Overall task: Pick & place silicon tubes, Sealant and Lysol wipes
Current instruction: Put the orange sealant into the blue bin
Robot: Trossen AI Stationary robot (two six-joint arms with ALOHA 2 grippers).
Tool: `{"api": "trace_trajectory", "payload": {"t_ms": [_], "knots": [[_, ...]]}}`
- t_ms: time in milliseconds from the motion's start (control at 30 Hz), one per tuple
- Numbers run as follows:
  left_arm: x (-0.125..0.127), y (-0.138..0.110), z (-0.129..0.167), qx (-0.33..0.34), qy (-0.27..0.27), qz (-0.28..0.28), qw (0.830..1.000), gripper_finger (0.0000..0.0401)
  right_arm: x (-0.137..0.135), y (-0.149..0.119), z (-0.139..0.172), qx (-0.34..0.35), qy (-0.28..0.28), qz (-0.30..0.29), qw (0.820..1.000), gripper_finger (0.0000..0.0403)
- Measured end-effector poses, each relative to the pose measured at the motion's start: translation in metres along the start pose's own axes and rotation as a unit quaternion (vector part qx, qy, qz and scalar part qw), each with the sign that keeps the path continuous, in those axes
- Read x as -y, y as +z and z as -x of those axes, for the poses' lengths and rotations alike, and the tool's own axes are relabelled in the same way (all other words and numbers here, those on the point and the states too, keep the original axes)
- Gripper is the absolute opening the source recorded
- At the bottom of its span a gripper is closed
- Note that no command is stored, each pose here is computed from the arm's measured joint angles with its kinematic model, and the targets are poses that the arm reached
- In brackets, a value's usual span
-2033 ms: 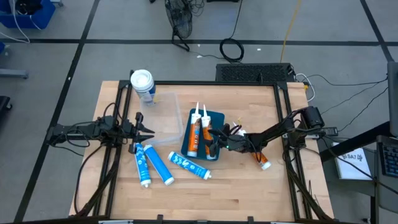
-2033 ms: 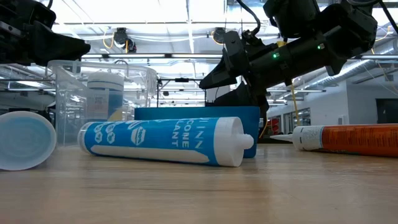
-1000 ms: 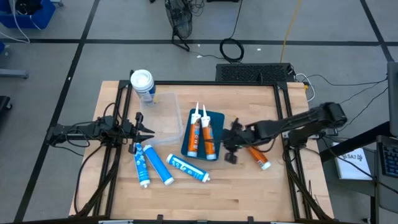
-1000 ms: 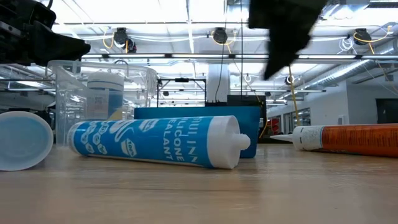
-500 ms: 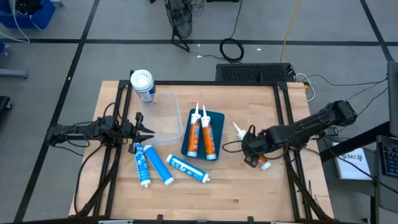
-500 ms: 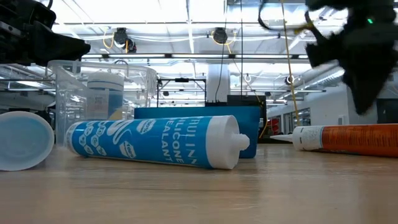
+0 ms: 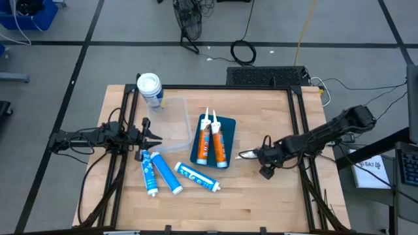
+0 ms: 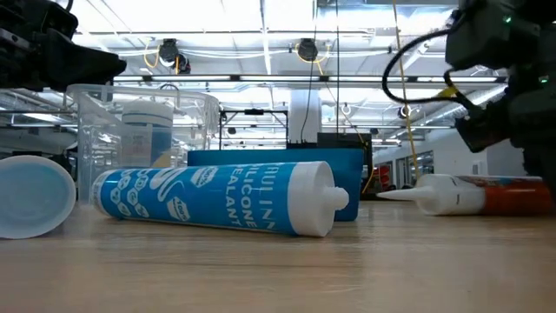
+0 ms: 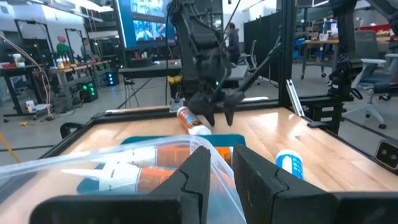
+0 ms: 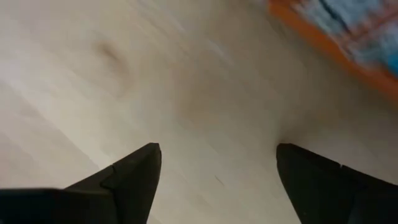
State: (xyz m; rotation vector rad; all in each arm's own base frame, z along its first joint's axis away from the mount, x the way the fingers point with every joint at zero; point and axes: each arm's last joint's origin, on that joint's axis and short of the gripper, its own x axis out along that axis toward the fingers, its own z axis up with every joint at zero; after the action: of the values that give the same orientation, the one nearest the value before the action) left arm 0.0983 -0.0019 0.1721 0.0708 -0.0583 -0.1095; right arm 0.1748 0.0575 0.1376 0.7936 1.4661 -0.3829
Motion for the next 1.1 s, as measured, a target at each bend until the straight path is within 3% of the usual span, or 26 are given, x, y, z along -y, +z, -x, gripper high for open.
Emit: {"api": "trace_trajectory", "payload": {"t_ms": [267, 567, 733, 900, 1100], "knots": [[0.0, 0.001, 0.0, 0.003, 0.0, 0.0, 1.0, 0.0076, -0.019, 0.009, 0.001, 0.039, 0.103, 0.07, 0.991, 0.0286], [0.0, 0.001, 0.0, 0.003, 0.0, 0.0, 1.0, 0.0076, -0.037, 0.018, 0.008, 0.12, 0.179, 0.195, 0.957, 0.0282], [0.0, 0.001, 0.0, 0.003, 0.0, 0.0, 1.0, 0.0076, -0.036, 0.023, 0.009, 0.204, 0.116, 0.254, 0.938, 0.0281], [0.0, 0.001, 0.0, 0.003, 0.0, 0.0, 1.0, 0.0076, -0.033, 0.028, 0.006, 0.239, 0.064, 0.285, 0.926, 0.0281], [0.0, 0.001, 0.0, 0.003, 0.0, 0.0, 1.0, 0.0076, -0.026, 0.037, -0.001, 0.286, -0.047, 0.321, 0.902, 0.0281]]}}
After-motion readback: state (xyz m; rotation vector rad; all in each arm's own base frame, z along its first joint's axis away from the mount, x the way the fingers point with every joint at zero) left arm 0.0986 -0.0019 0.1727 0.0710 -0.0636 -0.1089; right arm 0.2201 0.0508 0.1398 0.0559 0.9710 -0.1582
